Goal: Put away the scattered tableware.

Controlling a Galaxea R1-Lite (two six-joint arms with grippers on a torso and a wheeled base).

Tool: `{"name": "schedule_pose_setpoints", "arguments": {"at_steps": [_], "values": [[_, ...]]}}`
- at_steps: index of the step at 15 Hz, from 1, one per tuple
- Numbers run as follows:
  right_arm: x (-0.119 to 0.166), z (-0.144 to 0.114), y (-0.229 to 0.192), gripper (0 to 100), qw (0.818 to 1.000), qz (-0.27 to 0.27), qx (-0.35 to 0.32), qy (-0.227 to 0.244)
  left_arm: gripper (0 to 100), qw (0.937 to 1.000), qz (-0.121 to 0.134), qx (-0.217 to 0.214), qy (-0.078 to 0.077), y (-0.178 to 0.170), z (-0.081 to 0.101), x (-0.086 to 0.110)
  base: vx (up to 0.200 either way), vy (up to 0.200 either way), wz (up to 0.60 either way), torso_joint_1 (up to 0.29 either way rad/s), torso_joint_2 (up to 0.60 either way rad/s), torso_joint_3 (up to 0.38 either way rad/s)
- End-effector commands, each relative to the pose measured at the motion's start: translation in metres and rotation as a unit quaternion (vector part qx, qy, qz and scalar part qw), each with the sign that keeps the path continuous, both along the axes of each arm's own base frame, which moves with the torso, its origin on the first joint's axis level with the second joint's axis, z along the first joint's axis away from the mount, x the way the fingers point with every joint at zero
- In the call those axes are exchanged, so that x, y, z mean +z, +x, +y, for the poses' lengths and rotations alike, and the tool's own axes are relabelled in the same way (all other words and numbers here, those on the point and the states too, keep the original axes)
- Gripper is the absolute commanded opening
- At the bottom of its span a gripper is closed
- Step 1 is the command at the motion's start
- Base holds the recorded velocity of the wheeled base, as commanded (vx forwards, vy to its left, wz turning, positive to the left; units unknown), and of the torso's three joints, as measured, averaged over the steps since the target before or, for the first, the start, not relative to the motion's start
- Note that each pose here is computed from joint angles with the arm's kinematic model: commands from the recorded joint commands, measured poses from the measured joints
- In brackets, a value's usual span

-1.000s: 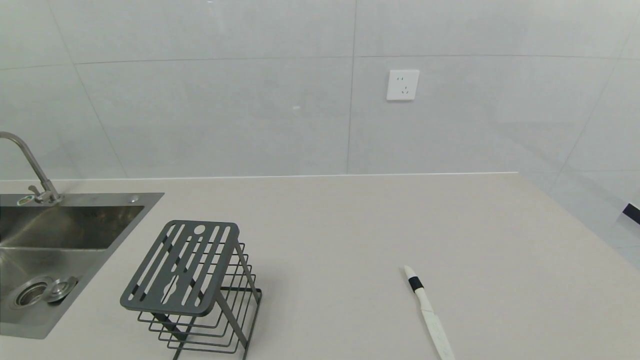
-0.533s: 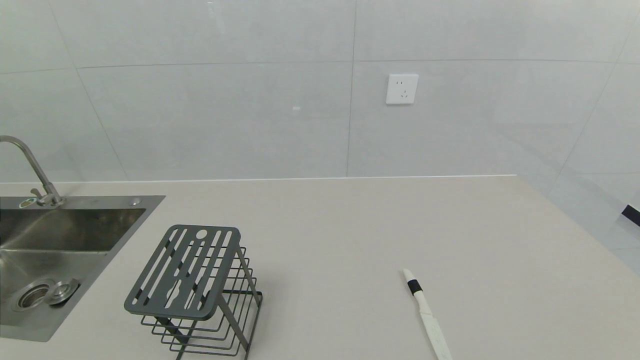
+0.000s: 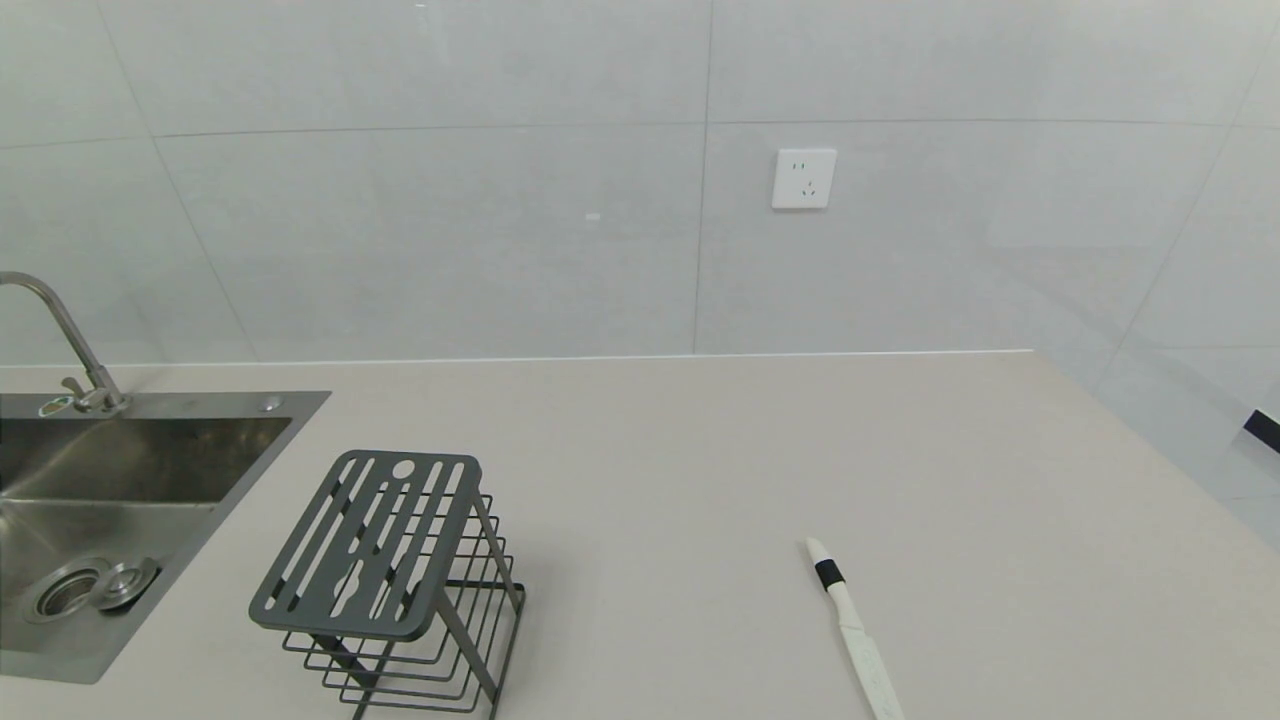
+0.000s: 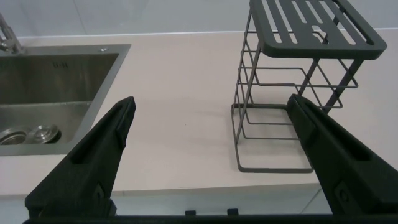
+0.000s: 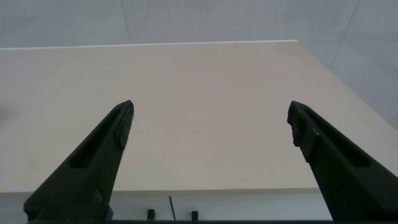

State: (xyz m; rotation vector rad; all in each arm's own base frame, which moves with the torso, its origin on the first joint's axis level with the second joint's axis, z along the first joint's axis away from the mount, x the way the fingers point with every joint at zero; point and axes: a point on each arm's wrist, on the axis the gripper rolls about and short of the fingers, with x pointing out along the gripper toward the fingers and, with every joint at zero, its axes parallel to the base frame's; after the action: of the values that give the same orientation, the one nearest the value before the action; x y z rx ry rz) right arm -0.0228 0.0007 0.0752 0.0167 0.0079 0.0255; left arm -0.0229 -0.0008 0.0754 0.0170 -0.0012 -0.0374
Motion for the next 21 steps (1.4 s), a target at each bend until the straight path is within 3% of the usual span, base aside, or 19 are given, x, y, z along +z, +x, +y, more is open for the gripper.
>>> {"name": "schedule_pose_setpoints", "arguments": {"at_steps": [1, 3, 5, 6, 8, 10, 11, 12, 16, 19, 21], "values": [[0.0, 0.0, 0.0, 100, 1.0, 0.0, 0.0, -0.001, 100, 1.0, 0.0, 0.0, 0.003, 0.0, 0.0, 0.0, 0.0, 0.0, 0.0, 0.0, 0.0, 0.0], [0.003, 0.0, 0.0, 100, 1.0, -0.014, 0.0, 0.001, 100, 1.0, 0.0, 0.001, 0.003, 0.0, 0.0, 0.0, 0.0, 0.0, 0.0, 0.0, 0.0, 0.0], [0.021, 0.0, -0.002, 100, 0.995, -0.103, 0.0, 0.005, 100, 1.0, 0.0, 0.002, 0.002, 0.0, 0.0, 0.0, 0.0, 0.0, 0.0, 0.0, 0.0, 0.0], [0.025, 0.0, -0.003, 100, 0.993, -0.119, 0.003, 0.011, 100, 1.0, 0.0, 0.002, 0.002, 0.0, 0.0, 0.0, 0.0, 0.0, 0.0, 0.0, 0.0, 0.0], [0.043, 0.003, -0.008, 100, 0.988, -0.135, 0.072, -0.003, 100, 1.0, 0.0, 0.001, 0.0, 0.0, 0.0, 0.0, 0.0, 0.0, 0.0, 0.0, 0.0, 0.0], [0.073, 0.006, -0.002, 100, 0.985, -0.097, 0.138, -0.038, 100, 1.0, 0.0, 0.001, -0.001, 0.0, 0.0, 0.0, 0.0, 0.0, 0.0, 0.0, 0.0, 0.0], [0.079, 0.006, 0.001, 100, 0.984, -0.086, 0.147, -0.04, 100, 1.0, 0.001, 0.002, -0.002, 0.0, 0.0, 0.0, 0.0, 0.0, 0.0, 0.0, 0.0, 0.0], [0.086, 0.007, 0.012, 100, 0.98, -0.043, 0.189, -0.036, 100, 1.0, 0.001, 0.002, -0.002, 0.0, 0.0, 0.0, 0.0, 0.0, 0.0, 0.0, 0.0, 0.0], [0.085, 0.011, 0.043, 100, 0.963, 0.059, 0.261, -0.018, 100, 1.0, 0.001, 0.002, -0.002, 0.0, 0.0, 0.0, 0.0, 0.0, 0.0, 0.0, 0.0, 0.0], [0.098, 0.014, 0.058, 100, 0.957, 0.082, 0.278, -0.016, 100, 1.0, 0.001, 0.003, -0.002, 0.0, 0.0, 0.0, 0.0, 0.0, 0.0, 0.0, 0.0, 0.0], [0.11, 0.026, 0.09, 100, 0.937, 0.134, 0.322, -0.013, 100, 1.0, 0.001, 0.003, -0.002, 0.0, 0.0, 0.0, 0.0, 0.0, 0.0, 0.0, 0.0, 0.0]]}}
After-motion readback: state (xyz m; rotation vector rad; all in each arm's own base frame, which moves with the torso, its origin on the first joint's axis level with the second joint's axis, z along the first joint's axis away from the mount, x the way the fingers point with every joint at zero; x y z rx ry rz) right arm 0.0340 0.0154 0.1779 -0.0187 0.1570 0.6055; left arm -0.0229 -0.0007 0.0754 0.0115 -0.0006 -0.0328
